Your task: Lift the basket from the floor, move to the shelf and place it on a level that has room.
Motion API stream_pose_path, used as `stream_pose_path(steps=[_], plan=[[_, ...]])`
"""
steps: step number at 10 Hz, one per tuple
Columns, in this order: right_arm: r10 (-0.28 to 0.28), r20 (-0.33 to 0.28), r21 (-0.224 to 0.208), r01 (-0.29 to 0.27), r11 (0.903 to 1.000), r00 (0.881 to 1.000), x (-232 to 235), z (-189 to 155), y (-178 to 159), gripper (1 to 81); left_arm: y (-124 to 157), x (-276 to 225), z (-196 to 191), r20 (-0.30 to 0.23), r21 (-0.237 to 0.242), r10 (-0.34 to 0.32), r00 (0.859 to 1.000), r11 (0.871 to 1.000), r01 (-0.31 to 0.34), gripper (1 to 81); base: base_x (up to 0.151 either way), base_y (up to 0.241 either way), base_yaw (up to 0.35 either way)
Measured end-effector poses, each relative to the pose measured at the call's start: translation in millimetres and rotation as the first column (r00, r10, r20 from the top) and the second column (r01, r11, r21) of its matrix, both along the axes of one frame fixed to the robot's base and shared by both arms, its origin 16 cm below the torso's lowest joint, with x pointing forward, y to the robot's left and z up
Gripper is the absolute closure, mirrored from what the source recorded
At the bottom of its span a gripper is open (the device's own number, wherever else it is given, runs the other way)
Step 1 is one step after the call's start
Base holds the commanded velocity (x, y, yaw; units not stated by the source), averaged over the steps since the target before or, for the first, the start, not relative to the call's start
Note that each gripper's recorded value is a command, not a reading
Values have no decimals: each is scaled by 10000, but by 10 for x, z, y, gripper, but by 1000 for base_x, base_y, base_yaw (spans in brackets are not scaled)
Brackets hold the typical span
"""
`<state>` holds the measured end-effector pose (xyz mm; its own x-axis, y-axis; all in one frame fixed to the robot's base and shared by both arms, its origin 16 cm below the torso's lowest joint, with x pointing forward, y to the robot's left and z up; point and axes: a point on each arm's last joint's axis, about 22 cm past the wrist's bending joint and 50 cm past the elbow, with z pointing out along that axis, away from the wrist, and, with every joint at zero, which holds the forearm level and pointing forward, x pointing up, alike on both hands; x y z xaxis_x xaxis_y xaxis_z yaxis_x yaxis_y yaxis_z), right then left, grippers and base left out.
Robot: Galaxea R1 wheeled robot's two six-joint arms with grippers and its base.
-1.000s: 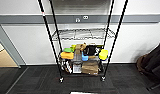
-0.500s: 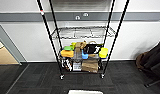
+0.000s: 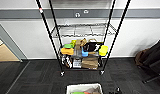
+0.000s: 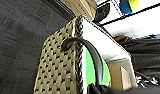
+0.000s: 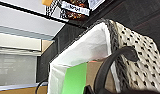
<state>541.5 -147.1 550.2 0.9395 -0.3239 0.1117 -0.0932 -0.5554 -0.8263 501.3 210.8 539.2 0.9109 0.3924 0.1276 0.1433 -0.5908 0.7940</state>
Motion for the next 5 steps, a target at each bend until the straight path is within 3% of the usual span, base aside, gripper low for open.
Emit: stream_pose_path(steps=[2, 5], plan=[[-19, -220, -59, 18, 10000, 9998, -203, 80, -33, 811, -34, -26, 184, 16, 14, -213, 9998, 9998, 213, 811, 0, 0, 0], [-130, 138, -49, 130, 9999, 9998, -325, 435, -59, 811, -74, -80, 573, 39, 251, -958, 9954, 9951, 957, 811, 0, 0, 0]])
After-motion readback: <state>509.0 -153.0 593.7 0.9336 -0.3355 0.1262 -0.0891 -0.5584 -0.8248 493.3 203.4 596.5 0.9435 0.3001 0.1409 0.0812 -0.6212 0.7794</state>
